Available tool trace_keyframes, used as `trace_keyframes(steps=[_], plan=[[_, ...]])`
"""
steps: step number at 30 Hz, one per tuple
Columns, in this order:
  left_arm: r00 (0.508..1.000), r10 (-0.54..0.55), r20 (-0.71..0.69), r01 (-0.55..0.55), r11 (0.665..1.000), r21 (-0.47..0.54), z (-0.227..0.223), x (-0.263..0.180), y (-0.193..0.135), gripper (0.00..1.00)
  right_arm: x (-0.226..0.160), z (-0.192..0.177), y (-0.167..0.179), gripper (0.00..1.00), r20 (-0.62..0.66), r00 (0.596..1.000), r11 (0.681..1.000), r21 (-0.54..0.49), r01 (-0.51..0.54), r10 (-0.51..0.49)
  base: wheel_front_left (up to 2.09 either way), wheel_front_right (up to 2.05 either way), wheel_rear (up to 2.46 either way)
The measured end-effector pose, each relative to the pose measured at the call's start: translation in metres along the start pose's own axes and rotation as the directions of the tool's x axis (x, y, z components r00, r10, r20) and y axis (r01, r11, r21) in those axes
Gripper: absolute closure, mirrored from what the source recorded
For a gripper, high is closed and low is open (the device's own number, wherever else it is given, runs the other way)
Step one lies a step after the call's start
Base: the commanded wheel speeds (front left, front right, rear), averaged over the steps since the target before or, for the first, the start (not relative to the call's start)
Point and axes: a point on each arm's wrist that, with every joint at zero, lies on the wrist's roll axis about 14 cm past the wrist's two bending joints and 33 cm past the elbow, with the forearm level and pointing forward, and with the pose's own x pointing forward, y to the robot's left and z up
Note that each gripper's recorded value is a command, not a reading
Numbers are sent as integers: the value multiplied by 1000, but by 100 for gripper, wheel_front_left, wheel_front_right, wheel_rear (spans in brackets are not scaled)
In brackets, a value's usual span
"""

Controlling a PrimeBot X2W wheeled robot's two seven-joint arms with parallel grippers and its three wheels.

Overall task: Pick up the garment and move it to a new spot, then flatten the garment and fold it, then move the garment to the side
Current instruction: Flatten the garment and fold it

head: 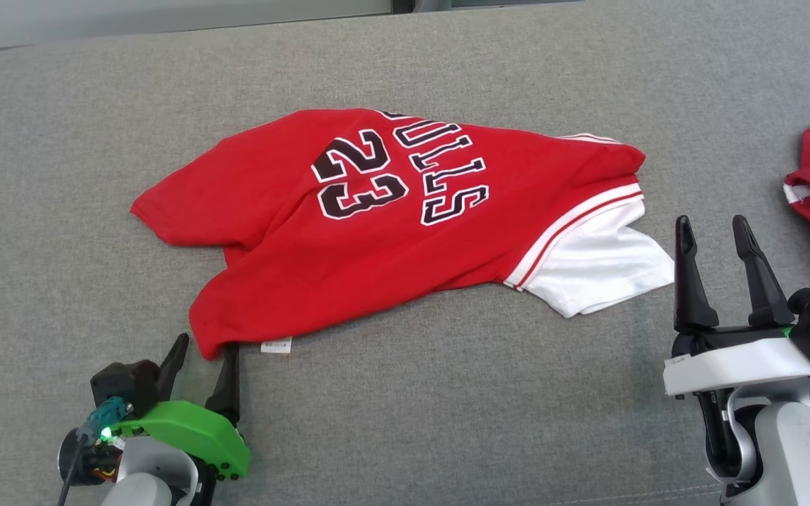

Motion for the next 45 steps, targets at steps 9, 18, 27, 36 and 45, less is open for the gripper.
trace_keyframes(steps=[9, 18, 27, 36, 45], plan=[[991, 72, 111, -79, 995, 65, 16, -31, 24, 0, -1, 11, 9, 0, 20, 999, 999, -15, -34, 34, 0, 0, 0], [910, 45, 411, -78, 995, 65, 96, -55, 3, 0, -3, 28, 17, 0, 61, 996, 997, -45, -60, 63, 0, 0, 0], [848, -20, 529, -65, 988, 141, 134, -64, -22, 0, -12, 37, 13, 0, 66, 996, 995, -82, -56, 62, 0, 0, 0], [853, -19, 521, -68, 987, 147, 129, -66, -24, 0, -16, 35, 12, 0, 55, 997, 995, -81, -53, 58, 0, 0, 0], [946, -1, 324, -40, 992, 121, 83, -43, -18, 0, -12, 20, 15, 0, 13, 998, 995, -73, -66, 67, 0, 0, 0]])
